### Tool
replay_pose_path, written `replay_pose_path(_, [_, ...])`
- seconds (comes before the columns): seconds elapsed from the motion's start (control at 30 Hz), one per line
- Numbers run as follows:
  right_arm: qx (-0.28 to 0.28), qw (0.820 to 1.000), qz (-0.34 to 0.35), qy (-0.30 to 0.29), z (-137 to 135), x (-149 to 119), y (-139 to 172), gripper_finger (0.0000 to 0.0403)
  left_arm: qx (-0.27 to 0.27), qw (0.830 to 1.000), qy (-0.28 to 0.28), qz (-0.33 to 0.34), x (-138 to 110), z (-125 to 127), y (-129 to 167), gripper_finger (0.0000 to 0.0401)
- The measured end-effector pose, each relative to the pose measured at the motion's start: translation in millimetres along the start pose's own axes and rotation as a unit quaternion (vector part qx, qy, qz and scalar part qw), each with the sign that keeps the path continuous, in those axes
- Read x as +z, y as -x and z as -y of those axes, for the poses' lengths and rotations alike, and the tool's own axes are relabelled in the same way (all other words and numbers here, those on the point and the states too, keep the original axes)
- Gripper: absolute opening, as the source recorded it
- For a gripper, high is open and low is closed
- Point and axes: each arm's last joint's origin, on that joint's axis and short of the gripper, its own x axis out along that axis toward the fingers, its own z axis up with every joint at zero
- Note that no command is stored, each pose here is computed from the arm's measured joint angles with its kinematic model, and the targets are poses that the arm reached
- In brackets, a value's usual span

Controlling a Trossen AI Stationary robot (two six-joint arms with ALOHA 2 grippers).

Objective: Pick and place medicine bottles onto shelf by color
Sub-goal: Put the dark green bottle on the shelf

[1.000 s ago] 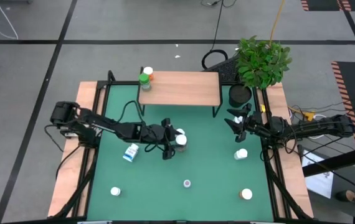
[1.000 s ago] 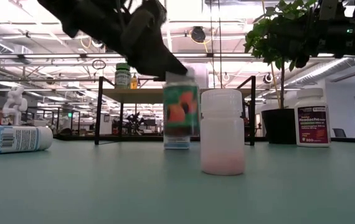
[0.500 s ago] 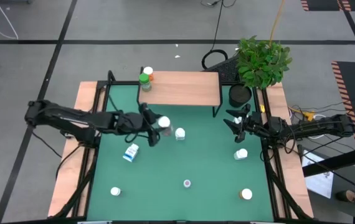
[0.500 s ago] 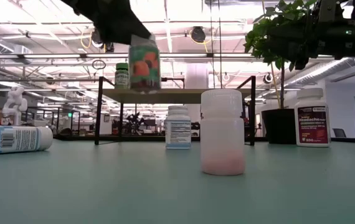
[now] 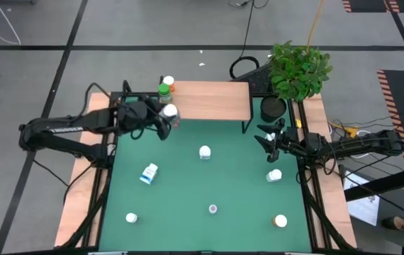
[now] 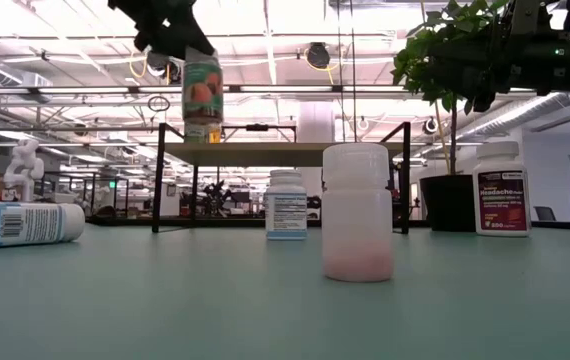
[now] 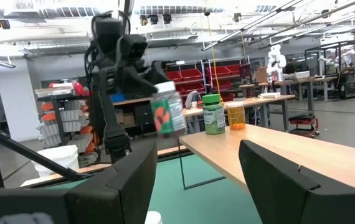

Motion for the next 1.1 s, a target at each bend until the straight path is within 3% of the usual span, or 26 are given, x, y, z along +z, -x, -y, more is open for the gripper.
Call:
replay_pose_path(0.23, [0.000,1.000,-0.002,0.001,0.0,-0.4,0.0,0.0224,0.048,0.999,0.004,-0.009,10.5,-24.9,0.2,0.0243])
replay_pose_path(0.43, [0.000,1.000,-0.004,0.001,0.0,-0.8,0.0,0.0224,0.070,0.997,0.010,-0.042,0.8,-37.9,-15.2,0.0243])
replay_pose_path(0.8, [0.000,1.000,-0.006,0.001,0.1,-1.1,0.0,0.0224,0.083,0.994,0.015,-0.070,-4.2,-47.9,-37.1,0.0244])
replay_pose_path(1.1, [0.000,1.000,-0.007,0.003,0.1,-1.5,0.0,0.0224,0.086,0.994,0.017,-0.070,-4.2,-50.2,-37.9,0.0244])
